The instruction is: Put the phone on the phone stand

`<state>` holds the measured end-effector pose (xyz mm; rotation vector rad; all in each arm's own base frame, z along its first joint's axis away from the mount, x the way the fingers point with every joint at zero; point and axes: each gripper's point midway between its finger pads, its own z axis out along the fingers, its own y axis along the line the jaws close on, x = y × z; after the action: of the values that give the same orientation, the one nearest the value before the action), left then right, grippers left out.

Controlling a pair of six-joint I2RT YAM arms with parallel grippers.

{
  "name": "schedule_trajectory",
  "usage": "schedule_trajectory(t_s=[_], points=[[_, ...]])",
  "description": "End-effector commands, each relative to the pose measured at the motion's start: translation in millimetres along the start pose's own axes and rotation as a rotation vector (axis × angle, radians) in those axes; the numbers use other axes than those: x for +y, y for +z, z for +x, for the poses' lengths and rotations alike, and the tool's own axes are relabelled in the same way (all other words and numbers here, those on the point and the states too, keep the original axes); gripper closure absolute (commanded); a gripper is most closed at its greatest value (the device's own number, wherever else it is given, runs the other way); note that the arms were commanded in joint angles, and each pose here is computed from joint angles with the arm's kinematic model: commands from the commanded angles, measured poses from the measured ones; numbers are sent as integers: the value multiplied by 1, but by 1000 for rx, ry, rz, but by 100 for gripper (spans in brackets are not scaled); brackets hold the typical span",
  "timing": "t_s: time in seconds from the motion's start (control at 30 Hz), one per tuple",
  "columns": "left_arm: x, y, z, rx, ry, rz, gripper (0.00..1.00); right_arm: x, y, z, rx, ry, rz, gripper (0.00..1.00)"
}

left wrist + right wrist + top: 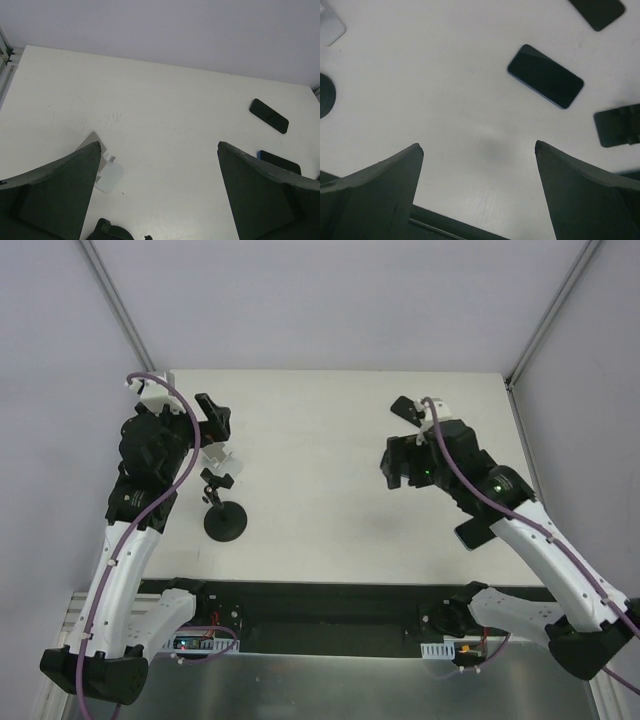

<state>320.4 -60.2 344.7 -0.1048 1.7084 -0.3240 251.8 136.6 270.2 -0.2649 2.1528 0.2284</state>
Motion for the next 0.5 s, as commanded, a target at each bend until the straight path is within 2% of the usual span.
schedule_trajectory(t_s=[0.0,0.07,0.1,0.17,0.2,0.27,0.3,0.47], points=[[12,-2,-5,-62,-63,-75,1,82,25,-24,-32,74,-259,4],[23,-2,-4,-71,-81,-136,1,121,44,-18,31,137,-350,4],[26,-1,-4,-72,-87,-152,1,152,45,-23,19,143,-459,4],[34,-2,-3,-82,-108,-200,1,187,66,-14,65,185,-523,4],[37,-2,-2,-83,-113,-218,1,210,67,-20,47,207,-591,4],[40,0,-1,-83,-110,-234,1,232,85,-10,83,257,-623,4],[41,1,0,-77,-106,-237,1,246,86,-14,57,265,-661,4],[45,16,17,0,-51,-241,1,269,109,-3,53,334,-703,4]])
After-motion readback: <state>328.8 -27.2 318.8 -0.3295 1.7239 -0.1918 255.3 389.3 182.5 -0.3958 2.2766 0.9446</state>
